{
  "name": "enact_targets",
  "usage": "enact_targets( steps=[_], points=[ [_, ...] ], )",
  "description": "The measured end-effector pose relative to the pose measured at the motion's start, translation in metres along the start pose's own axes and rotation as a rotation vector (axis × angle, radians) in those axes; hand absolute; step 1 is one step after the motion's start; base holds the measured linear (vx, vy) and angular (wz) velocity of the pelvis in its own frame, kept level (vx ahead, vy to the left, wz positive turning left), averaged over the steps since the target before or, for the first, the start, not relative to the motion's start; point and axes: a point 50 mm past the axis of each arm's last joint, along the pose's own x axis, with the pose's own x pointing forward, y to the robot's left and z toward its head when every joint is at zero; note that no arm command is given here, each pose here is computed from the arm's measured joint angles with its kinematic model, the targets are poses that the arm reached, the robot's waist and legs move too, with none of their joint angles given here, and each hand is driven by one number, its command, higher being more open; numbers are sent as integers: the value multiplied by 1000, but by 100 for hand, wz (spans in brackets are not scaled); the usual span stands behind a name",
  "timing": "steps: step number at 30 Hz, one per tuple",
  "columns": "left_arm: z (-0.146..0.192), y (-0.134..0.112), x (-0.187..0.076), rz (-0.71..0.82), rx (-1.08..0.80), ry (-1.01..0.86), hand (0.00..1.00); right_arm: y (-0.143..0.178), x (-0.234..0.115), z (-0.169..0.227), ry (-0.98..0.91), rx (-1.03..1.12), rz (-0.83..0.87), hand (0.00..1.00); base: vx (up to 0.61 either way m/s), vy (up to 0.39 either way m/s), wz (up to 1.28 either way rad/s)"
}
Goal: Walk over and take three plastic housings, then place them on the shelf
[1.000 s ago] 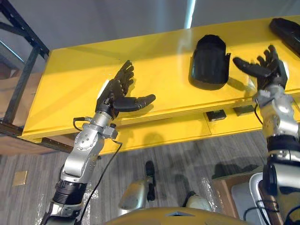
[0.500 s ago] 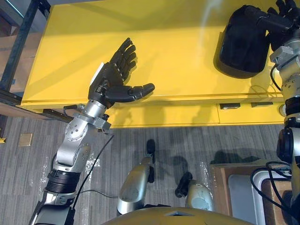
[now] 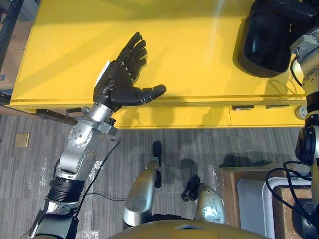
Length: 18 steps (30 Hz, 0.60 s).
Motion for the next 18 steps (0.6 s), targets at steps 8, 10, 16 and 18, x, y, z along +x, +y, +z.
enact_targets(
  steps=[8,10,16,18],
  points=[
    [-5,5,-1,15,1,24,100,15,1,-7,39,-60,160,100,5,-72,3],
    [-7,7,-2,26,1,32,100,16,2,-6,39,-60,174,100,5,-71,2],
    [-2,8,5,20,10,9,100,22,3,-4,43,-68,256,100,-6,-64,2],
    [-3,10,5,26,10,14,100,26,4,-3,45,-78,288,100,-11,-66,3]
  ],
)
